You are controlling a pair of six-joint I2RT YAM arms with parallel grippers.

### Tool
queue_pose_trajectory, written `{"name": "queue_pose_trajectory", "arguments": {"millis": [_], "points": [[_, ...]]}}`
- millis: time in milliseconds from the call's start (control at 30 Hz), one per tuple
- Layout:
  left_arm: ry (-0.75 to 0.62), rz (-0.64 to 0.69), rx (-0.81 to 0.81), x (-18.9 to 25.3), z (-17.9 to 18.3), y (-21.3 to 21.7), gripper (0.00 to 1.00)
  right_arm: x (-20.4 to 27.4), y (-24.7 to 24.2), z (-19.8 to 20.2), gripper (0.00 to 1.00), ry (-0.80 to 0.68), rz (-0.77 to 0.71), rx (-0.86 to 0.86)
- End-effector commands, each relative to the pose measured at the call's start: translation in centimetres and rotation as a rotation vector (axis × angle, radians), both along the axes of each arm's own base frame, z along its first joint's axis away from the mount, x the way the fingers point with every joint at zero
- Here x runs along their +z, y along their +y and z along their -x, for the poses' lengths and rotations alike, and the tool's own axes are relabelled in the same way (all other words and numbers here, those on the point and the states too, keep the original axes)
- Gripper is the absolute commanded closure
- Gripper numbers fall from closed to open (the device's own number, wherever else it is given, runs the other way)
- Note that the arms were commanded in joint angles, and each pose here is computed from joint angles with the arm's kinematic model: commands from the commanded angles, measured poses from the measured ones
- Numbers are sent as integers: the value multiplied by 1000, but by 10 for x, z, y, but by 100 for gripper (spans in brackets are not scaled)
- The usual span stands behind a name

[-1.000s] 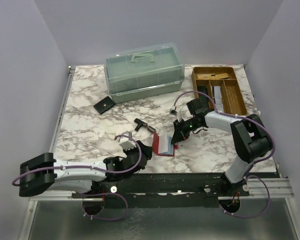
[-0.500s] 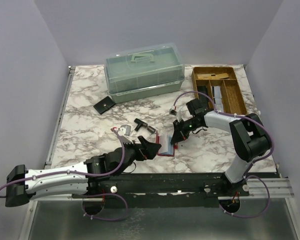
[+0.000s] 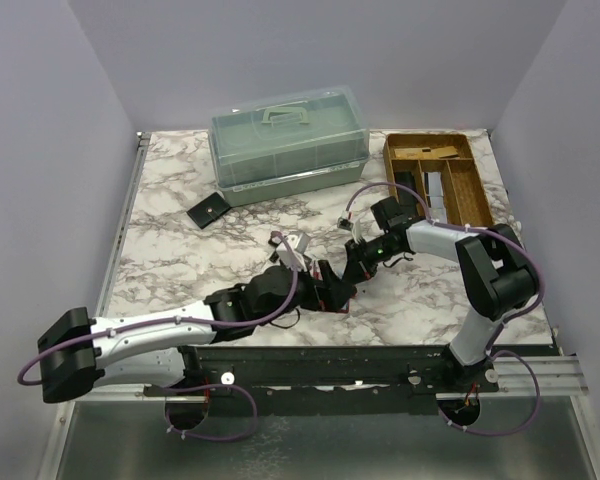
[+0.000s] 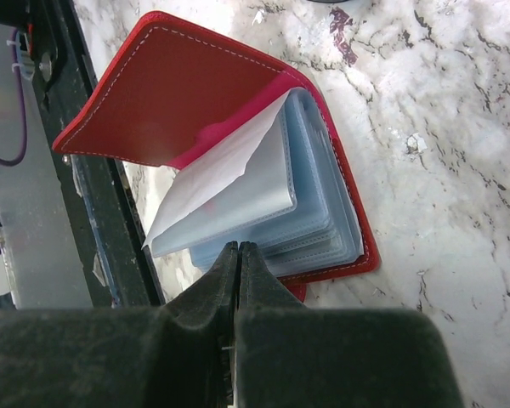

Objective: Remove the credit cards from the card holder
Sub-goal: Open the card holder at the center of the board.

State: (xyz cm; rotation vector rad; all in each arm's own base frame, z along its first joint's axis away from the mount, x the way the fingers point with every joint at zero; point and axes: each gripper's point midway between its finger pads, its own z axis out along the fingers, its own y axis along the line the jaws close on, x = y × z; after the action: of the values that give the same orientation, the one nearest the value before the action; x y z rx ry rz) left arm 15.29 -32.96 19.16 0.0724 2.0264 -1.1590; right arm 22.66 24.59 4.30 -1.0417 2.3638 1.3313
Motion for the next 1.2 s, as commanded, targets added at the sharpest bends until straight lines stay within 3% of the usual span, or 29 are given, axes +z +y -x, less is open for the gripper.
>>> {"name": "queue_pose_trajectory", "arguments": {"millis": [0,567,733,1167], "points": [[-36,-77,-114,-2,3,-24,4,7,5,-4,99,12,-38,8],[-118,-423,64,-70,-37,-25,12,12,10,-5,100,78,-78,-15],[-119,-487,124,-84,-45,-16,22,14,10,-5,100,93,-88,-23],[-62,-625,171,-130,-47,0,34,22,17,-2,100,146,-158,-11]]}}
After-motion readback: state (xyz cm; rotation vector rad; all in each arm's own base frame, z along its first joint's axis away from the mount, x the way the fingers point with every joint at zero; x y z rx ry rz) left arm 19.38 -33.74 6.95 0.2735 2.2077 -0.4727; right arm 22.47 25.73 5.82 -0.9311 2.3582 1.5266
